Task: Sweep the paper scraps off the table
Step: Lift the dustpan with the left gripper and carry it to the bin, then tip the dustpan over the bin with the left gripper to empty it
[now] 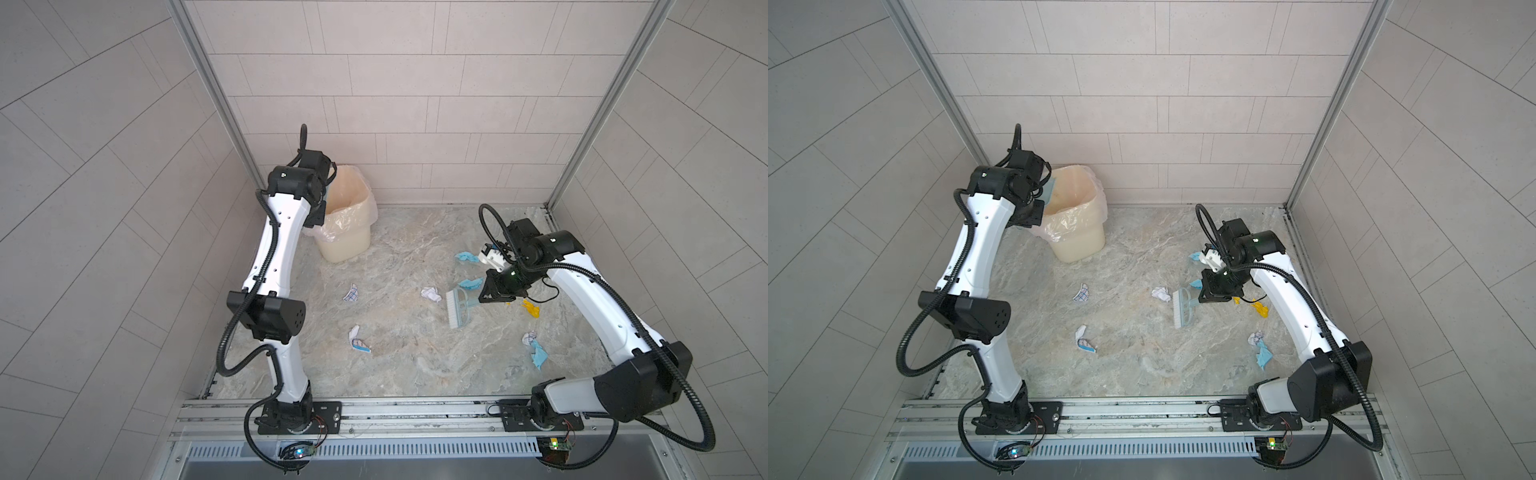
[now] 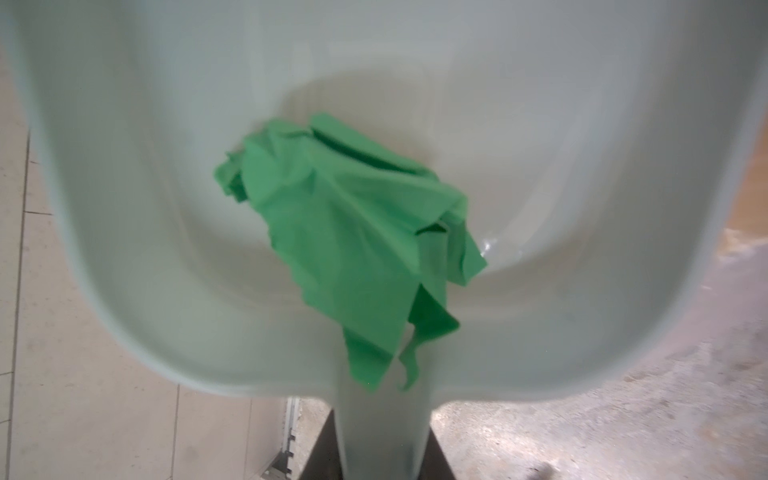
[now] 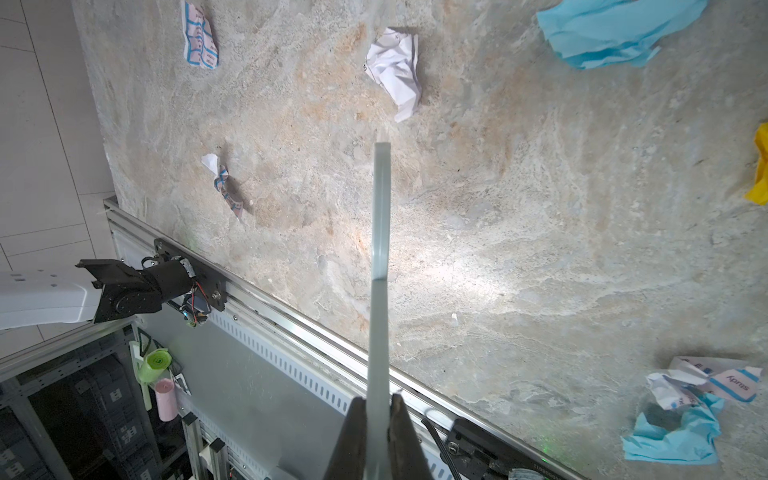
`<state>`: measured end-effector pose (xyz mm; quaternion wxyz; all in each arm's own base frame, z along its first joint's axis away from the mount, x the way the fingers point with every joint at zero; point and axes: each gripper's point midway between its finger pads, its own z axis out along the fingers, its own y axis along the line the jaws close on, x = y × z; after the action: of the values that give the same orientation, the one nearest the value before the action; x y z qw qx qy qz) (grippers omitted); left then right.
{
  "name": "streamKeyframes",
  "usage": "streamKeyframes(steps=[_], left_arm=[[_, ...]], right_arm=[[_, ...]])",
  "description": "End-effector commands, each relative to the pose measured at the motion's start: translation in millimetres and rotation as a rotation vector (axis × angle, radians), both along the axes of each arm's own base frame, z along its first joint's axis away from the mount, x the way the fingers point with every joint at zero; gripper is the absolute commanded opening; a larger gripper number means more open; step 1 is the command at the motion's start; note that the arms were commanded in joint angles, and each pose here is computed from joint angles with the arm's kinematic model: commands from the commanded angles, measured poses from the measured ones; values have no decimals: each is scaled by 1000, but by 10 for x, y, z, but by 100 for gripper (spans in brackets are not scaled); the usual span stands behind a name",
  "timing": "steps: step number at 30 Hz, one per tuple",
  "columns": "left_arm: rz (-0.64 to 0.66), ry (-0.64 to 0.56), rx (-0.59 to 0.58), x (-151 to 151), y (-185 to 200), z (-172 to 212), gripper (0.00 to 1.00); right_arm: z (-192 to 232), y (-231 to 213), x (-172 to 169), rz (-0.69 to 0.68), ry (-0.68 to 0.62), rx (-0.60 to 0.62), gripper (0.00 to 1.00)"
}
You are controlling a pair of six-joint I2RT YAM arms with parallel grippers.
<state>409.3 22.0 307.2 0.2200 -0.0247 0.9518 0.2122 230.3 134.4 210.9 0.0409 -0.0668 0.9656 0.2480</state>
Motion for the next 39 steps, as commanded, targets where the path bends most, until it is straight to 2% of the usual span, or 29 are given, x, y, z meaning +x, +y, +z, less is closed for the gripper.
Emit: streamKeyframes(steps=[1,6,13,20,39], left_arm=[[15,-4,140,-17,201,171,0],[7,10,270,13,320,256,0],[-73,78,497,108,316,308,0],[-102,95,578,157,291,347,0],[-227,159,921,358,66,586,0]], right_arm=[[5,-24,-66,12,26,-7,0],[-14,-26,-78,13,40,-10,0],[-22,-21,-57,10,46,-10,0],[-36,-33,-78,6,52,-15,0],[-77,-50,-107,14,57,-25,0]])
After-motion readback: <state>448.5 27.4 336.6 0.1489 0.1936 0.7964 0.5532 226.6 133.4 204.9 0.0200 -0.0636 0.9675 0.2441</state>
